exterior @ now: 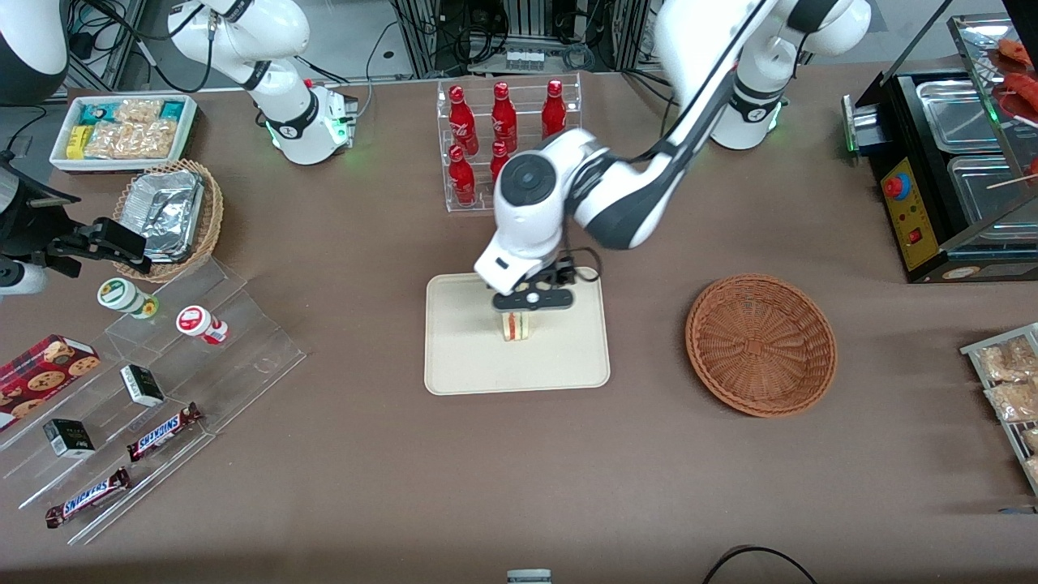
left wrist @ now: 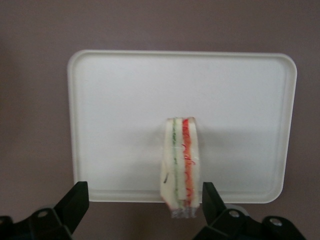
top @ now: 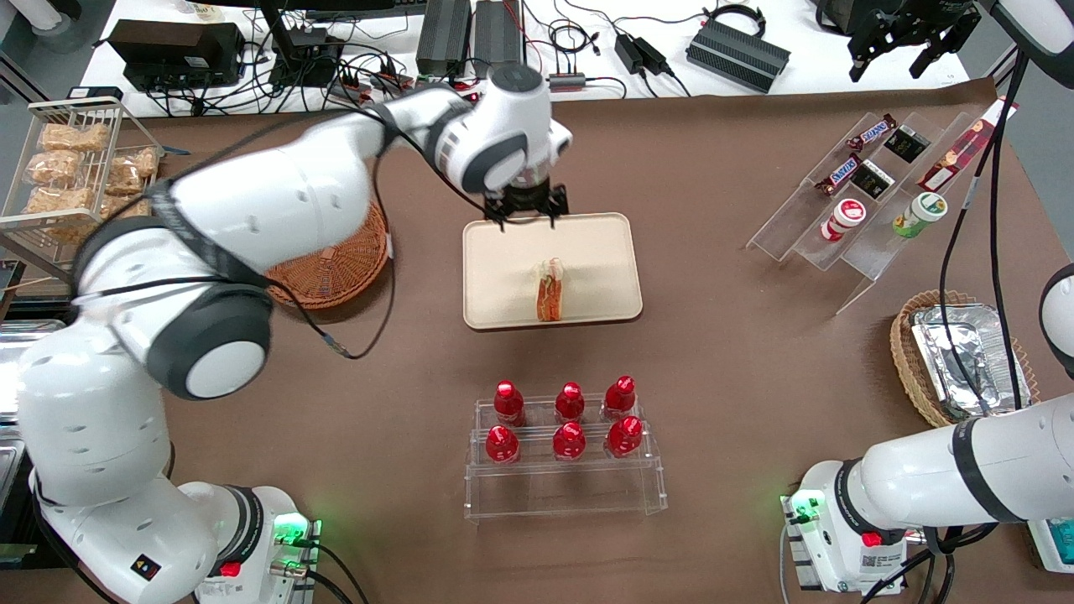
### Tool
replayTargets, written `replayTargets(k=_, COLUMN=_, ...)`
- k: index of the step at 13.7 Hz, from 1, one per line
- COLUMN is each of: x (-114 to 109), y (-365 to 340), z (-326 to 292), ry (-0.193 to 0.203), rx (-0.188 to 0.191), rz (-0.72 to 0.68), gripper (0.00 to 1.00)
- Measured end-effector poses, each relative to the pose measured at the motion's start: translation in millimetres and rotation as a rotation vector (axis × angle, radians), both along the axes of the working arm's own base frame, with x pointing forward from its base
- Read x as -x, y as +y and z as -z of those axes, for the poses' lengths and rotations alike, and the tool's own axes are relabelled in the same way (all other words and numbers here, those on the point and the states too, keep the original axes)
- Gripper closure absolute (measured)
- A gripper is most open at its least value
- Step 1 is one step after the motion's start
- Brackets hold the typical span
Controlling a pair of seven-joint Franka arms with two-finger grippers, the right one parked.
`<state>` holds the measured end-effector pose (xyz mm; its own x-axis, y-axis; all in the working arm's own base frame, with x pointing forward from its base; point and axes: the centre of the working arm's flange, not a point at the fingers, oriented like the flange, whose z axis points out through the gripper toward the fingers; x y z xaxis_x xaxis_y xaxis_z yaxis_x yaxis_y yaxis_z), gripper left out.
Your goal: Place sandwich from basket to tray
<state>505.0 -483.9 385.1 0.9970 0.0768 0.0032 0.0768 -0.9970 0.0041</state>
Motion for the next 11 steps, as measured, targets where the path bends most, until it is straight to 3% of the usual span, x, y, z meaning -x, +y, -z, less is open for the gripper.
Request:
replayTargets(k=7, x=-56, y=169, z=-127, ry=0.002, rx=-0.032, rz=-0.068, gripper=0.0)
replayTargets(k=11, x=-73, y=295, z=-167, ry=0.045, rx=-0.048, rz=-0.007, gripper=0.0)
